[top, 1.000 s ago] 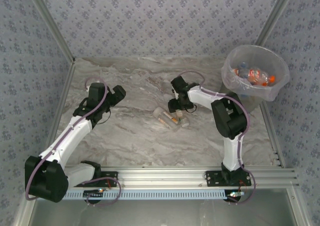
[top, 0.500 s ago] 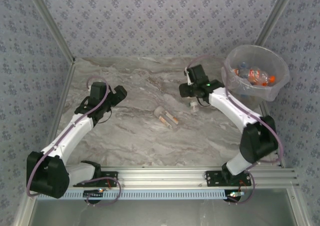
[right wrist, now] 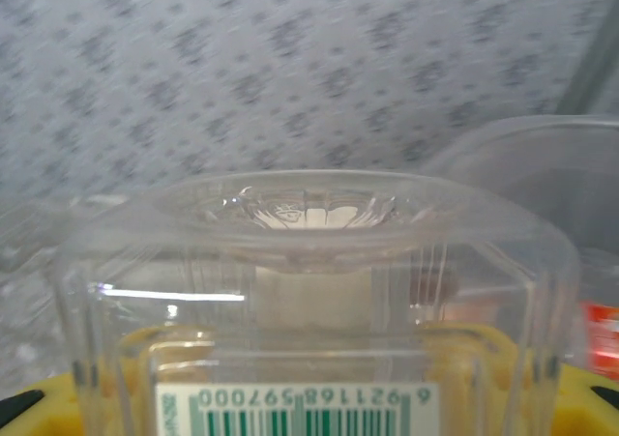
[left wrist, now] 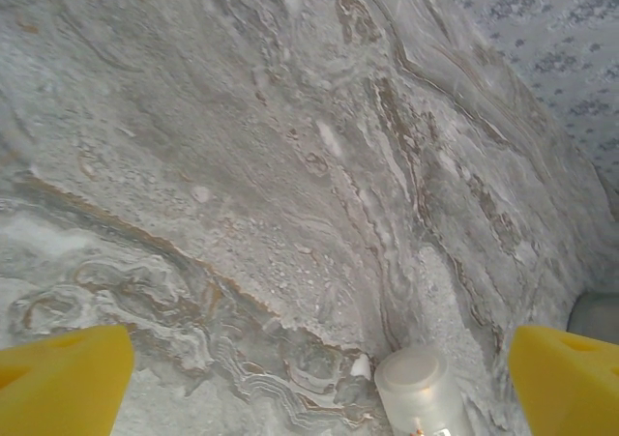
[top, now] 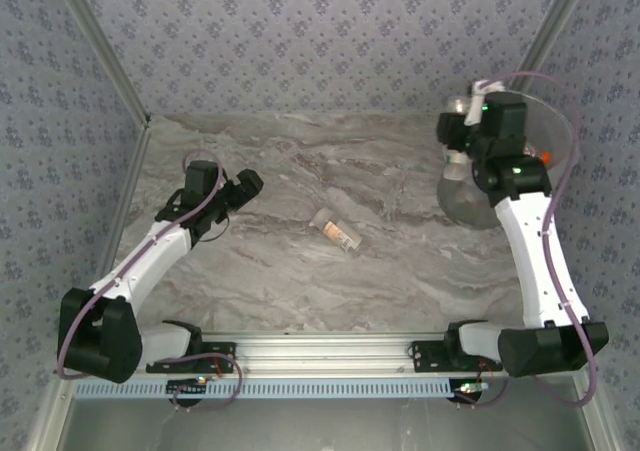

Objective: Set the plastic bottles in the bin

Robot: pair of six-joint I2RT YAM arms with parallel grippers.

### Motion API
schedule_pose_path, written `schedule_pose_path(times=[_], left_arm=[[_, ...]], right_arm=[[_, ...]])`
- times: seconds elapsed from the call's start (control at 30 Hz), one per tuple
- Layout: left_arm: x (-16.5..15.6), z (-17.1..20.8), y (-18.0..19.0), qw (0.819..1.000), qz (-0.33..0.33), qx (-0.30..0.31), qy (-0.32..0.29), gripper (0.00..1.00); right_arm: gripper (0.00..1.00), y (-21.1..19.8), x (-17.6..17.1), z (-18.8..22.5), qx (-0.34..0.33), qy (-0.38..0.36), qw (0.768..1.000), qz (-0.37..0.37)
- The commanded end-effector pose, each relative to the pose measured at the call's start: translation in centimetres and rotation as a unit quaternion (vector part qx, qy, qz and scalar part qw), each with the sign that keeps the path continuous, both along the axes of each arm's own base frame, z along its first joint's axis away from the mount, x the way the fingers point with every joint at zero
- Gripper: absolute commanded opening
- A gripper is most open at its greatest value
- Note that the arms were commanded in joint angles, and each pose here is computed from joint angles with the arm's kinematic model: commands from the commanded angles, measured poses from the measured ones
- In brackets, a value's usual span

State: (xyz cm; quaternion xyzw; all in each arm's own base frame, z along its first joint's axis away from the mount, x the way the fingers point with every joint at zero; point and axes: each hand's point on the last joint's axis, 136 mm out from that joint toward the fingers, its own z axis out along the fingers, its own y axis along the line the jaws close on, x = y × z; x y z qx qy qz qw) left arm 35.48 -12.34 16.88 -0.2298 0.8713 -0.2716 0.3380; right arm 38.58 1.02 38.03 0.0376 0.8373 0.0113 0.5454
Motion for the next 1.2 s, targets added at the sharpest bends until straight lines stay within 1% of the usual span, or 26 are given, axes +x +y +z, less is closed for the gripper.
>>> schedule_pose_path(times=[0.0,0.13,0.33,0.43,0.53,0.67,0.73,0.8,0.93,1.07,1.13,1.17], left_arm=[[0.9,2.5,-1.9,0.998,-0.043,-0.021,-0.041,0.99],[0.6,3.8,-4.0,0.993,-0.096,-0.014,-0.069,0.99],[-0.3,5.5,-6.9,0.98,-0.168,0.023,-0.103,0.99],[-0.4,6.0,-7.3,0.977,-0.179,0.028,-0.113,1.0],[-0.3,6.2,-7.3,0.977,-0.177,0.029,-0.116,0.99],[-0.4,6.0,-7.3,0.977,-0.178,0.031,-0.114,0.99],[-0.4,5.8,-7.1,0.978,-0.175,0.034,-0.111,0.99],[-0.4,5.7,-6.9,0.978,-0.172,0.038,-0.109,0.99],[-0.4,5.4,-6.8,0.979,-0.169,0.039,-0.106,0.99],[-0.3,5.4,-6.9,0.979,-0.168,0.037,-0.106,0.99],[-0.2,5.4,-6.9,0.979,-0.168,0.037,-0.106,0.99],[-0.2,5.3,-6.9,0.979,-0.168,0.037,-0.105,0.99]], right_arm=[[0.55,-4.6,-0.1,-0.5,0.008,0.025,0.998,-0.058],[0.55,-9.1,1.2,-1.2,0.003,0.038,0.993,-0.114],[0.55,-13.5,3.0,-3.6,-0.016,0.077,0.982,-0.174],[0.55,-14.5,4.0,-5.3,-0.002,0.097,0.979,-0.18],[0.57,-15.0,4.8,-6.9,0.002,0.117,0.976,-0.184],[0.56,-14.8,5.3,-7.6,0.008,0.126,0.976,-0.178],[0.55,-14.1,5.4,-6.9,0.022,0.118,0.98,-0.161],[0.54,-13.2,5.4,-5.4,0.038,0.099,0.984,-0.143],[0.54,-11.5,5.0,-0.8,0.065,0.046,0.991,-0.109],[0.54,-12.1,4.5,3.2,0.066,-0.011,0.99,-0.127],[0.54,-13.2,4.6,3.6,0.068,-0.027,0.985,-0.154],[0.54,-13.8,5.1,4.2,0.071,-0.048,0.983,-0.164]])
